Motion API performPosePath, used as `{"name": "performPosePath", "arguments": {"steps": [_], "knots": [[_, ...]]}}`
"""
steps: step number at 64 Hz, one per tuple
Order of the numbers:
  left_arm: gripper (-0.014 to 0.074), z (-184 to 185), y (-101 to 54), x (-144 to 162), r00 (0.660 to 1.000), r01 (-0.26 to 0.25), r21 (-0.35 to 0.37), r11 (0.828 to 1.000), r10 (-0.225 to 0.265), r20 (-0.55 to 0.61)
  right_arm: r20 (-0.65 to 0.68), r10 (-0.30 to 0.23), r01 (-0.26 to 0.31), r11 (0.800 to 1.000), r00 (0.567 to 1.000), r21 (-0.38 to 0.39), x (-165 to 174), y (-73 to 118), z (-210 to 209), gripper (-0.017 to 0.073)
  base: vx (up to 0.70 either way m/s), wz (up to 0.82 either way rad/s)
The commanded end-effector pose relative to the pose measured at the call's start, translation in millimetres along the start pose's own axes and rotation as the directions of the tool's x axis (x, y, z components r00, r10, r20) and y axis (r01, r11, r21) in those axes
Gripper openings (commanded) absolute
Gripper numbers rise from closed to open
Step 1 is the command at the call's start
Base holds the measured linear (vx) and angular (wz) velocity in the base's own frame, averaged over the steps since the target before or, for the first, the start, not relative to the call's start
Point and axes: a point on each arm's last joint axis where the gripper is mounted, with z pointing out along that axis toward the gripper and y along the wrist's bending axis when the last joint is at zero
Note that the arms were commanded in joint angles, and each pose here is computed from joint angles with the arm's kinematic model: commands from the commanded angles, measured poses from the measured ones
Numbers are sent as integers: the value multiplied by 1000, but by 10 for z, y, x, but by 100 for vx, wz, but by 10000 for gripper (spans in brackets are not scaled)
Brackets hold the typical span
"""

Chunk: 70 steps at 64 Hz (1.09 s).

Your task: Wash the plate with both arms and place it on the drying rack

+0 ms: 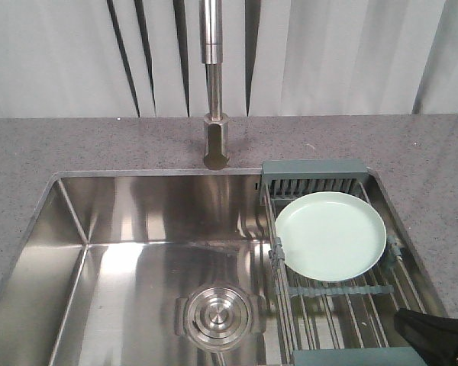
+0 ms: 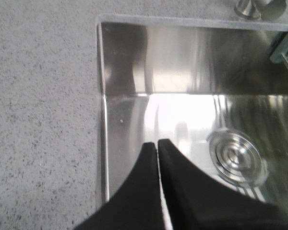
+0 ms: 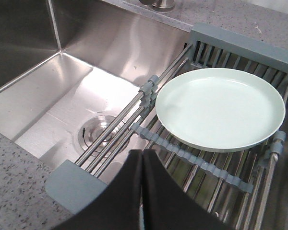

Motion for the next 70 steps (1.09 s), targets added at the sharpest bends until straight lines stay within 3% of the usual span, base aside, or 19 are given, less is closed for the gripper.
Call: {"name": "performPosePath", "arguments": {"steps": [1, 12, 21, 29, 43, 52, 61, 70], "knots": [[-6, 13, 14, 7, 981, -10, 46, 999, 1, 196, 90, -9, 9, 1000, 996, -1, -142, -2, -29, -4, 0, 0], [-6, 128, 138, 401, 947, -55, 69, 996, 30, 320, 90, -9, 9, 1000, 996, -1, -142, -2, -29, -4, 0, 0], [-6, 217, 231, 711, 940, -67, 72, 995, 39, 339, 90, -9, 9, 1000, 996, -1, -142, -2, -29, -4, 0, 0], [-6, 166, 258, 773, 939, -77, 59, 995, 53, 340, 90, -9, 9, 1000, 996, -1, -142, -2, -29, -4, 0, 0], [-6, 66, 273, 736, 867, -203, -6, 979, 182, 463, 89, -9, 9, 1000, 996, -1, -141, -2, -29, -4, 0, 0], [-6, 49, 273, 710, 856, -168, -9, 986, 150, 495, 90, -9, 9, 1000, 996, -1, -142, -2, -29, -4, 0, 0], [-6, 9, 270, 645, 811, -146, -34, 989, 139, 568, 90, -9, 9, 1000, 996, -1, -142, -2, -29, -4, 0, 0], [-6, 4, 289, 638, 809, -106, -53, 993, 117, 577, 90, -9, 9, 1000, 996, -1, -142, -2, -29, -4, 0, 0]]}}
